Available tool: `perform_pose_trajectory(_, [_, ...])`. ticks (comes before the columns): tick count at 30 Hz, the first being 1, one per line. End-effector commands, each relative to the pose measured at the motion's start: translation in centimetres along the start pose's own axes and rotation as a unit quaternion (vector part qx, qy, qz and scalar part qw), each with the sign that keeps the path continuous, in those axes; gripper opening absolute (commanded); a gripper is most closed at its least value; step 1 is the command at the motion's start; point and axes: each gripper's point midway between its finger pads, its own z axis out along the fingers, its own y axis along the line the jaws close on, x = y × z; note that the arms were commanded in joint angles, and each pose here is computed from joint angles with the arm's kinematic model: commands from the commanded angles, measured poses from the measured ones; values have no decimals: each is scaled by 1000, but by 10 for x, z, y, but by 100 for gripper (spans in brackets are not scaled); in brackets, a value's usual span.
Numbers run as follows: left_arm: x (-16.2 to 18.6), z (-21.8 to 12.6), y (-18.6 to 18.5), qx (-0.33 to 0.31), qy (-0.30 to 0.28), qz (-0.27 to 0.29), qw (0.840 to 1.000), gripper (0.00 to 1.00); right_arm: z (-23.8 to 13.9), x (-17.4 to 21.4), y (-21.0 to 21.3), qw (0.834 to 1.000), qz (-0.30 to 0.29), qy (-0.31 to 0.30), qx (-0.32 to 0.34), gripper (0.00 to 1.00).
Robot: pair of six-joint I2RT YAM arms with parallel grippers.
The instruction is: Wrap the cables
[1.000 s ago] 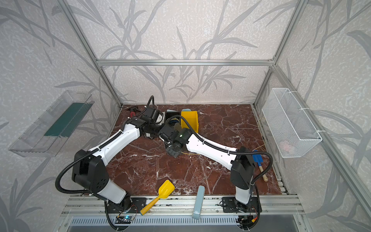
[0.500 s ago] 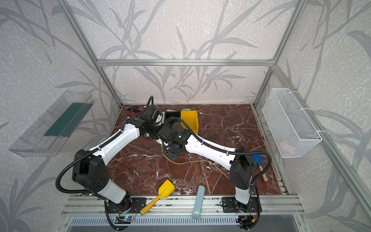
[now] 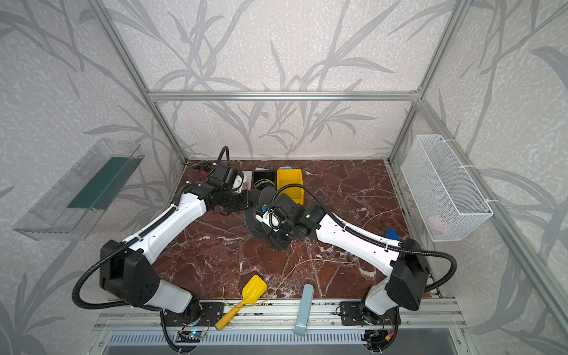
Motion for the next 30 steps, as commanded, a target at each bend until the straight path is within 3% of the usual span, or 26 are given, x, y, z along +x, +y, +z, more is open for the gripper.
perform_pose_trajectory(1, [-14, -19, -4, -10, -15, 10, 1000, 0, 2, 9, 38, 996, -57, 2, -73, 57])
perform_pose_trajectory(9, [-3, -22, -2, -19, -10, -8, 1000, 0, 34, 61, 106, 979, -156, 32, -127, 57])
perform_pose_trajectory(16, [7, -25, -2, -49, -3, -5, 999, 0, 54, 82, 160, 960, -219, 15, -176, 56])
perform_pose_trajectory(30, [9, -27, -7, -46, -16, -26, 998, 0, 115, 94, 180, 939, -285, 39, -187, 52])
